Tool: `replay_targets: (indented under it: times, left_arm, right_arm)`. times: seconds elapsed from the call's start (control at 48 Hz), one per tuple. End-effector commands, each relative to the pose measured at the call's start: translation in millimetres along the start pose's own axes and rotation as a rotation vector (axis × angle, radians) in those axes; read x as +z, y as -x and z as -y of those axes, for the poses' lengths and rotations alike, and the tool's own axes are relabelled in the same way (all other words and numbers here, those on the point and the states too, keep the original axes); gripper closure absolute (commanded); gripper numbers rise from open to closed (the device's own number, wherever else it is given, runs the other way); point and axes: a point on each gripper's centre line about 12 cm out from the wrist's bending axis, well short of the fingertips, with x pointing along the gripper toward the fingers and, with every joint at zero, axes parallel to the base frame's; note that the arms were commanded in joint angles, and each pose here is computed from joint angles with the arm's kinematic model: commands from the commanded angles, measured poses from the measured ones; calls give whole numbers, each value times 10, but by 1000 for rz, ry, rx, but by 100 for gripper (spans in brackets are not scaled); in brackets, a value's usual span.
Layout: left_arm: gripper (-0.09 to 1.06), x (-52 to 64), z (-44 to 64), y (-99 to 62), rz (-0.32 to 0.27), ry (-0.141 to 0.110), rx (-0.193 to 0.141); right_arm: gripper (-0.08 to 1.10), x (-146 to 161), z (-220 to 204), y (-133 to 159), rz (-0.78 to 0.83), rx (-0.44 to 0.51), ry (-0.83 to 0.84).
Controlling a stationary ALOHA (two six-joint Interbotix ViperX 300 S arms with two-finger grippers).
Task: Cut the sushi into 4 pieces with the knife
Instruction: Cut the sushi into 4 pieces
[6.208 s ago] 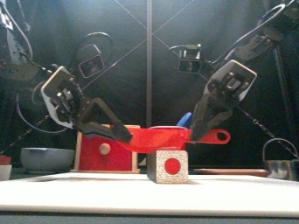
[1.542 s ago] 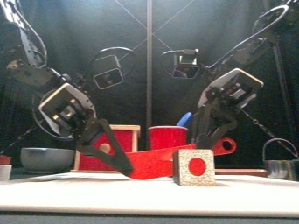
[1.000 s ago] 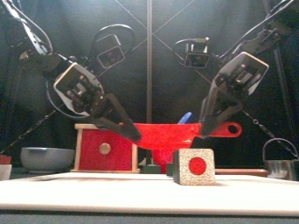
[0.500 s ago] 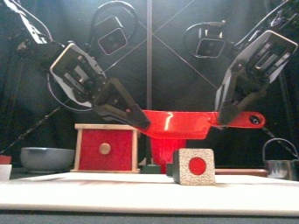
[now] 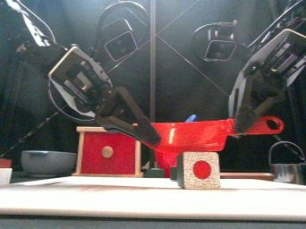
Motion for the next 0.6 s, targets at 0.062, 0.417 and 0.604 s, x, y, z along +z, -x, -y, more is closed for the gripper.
replay_targets:
  times: [0.062,0.417,0.604]
  left_arm:
    - [84,58,121,-22,19,-5,-21]
    - [84,-6,140,-64,0,3,-22]
    - [84,-40,134,-76,-9,23,-13]
  right_arm:
    - [98,30,19,-28,12,-6,-3]
    - [98,-26,14,-129,-21,-9,-4]
    - [98,-40,9,-151,-24,-8,-10]
